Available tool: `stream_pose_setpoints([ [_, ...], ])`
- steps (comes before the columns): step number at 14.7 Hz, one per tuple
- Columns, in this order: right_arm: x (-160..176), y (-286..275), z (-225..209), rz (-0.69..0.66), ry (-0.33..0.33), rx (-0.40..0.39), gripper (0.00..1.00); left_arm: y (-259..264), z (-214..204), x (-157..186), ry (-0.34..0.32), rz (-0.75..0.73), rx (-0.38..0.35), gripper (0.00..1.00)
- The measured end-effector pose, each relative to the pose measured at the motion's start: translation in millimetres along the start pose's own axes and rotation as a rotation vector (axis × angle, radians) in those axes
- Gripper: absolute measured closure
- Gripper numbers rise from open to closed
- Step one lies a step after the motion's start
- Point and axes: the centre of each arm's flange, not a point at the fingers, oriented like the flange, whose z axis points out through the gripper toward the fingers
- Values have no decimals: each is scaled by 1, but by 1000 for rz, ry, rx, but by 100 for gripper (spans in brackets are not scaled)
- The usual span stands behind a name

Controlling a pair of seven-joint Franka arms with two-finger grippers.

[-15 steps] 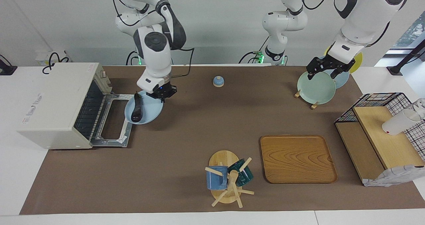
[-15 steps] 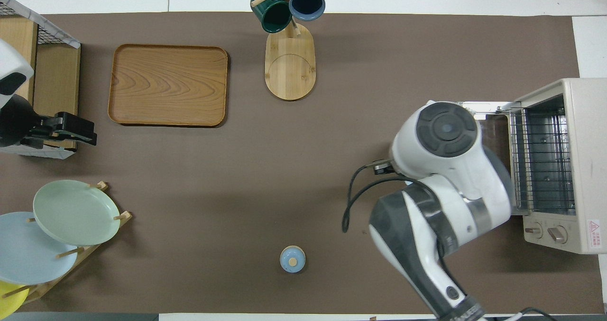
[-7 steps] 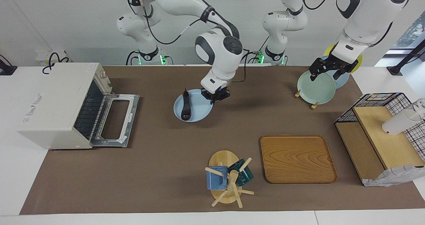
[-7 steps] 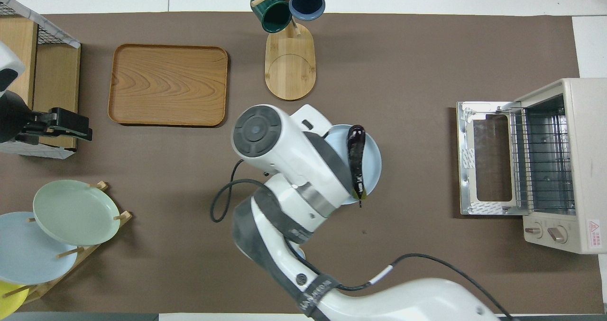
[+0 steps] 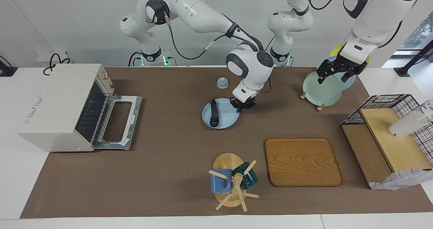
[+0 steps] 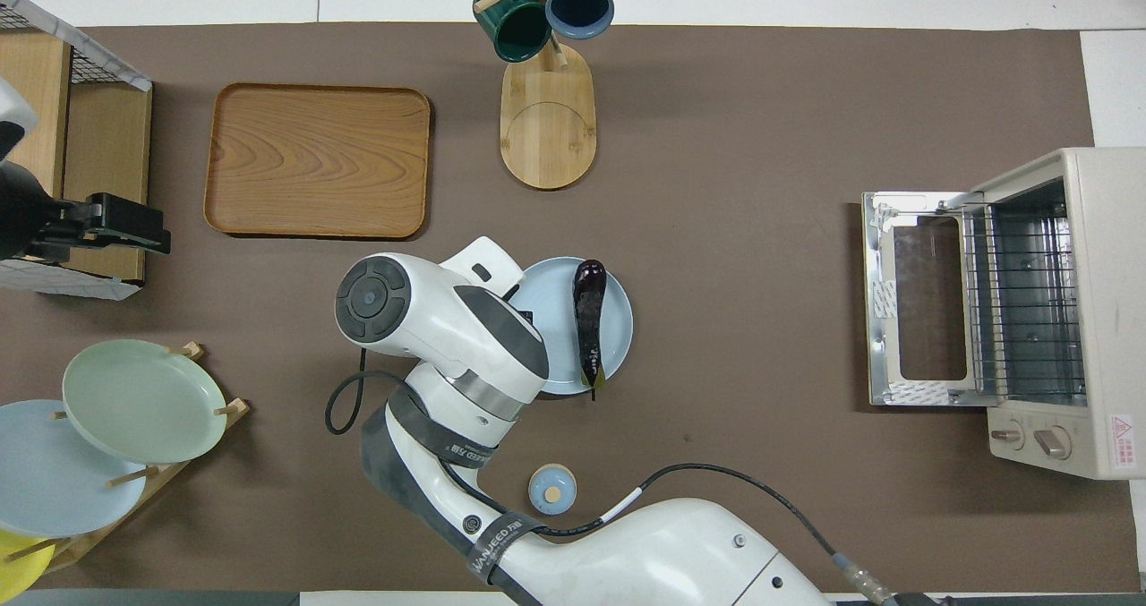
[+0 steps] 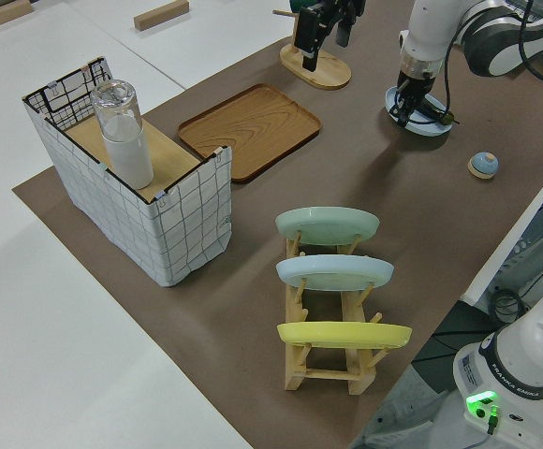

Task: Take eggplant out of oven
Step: 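Pull the plate with eggplant out and set it mid-table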

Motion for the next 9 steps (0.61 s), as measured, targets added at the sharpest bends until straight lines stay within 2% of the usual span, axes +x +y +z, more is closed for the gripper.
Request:
stream_pose_setpoints([
  [3, 12, -4, -10, 28, 51, 97, 94, 0, -1, 1, 6, 0, 0, 0],
  [4, 12, -6, -12, 37, 58, 110, 89, 0, -1, 1, 8, 0, -1, 0],
  [5, 11, -7, -14, 37, 62, 115, 78, 0, -1, 1, 9, 0, -1, 0],
  [6, 11, -7, -18, 37, 66, 118, 72, 0, -1, 1, 9, 0, -1, 0],
  [9, 31, 25, -34, -44, 69, 60, 75, 0, -1, 1, 13, 0, -1, 0],
])
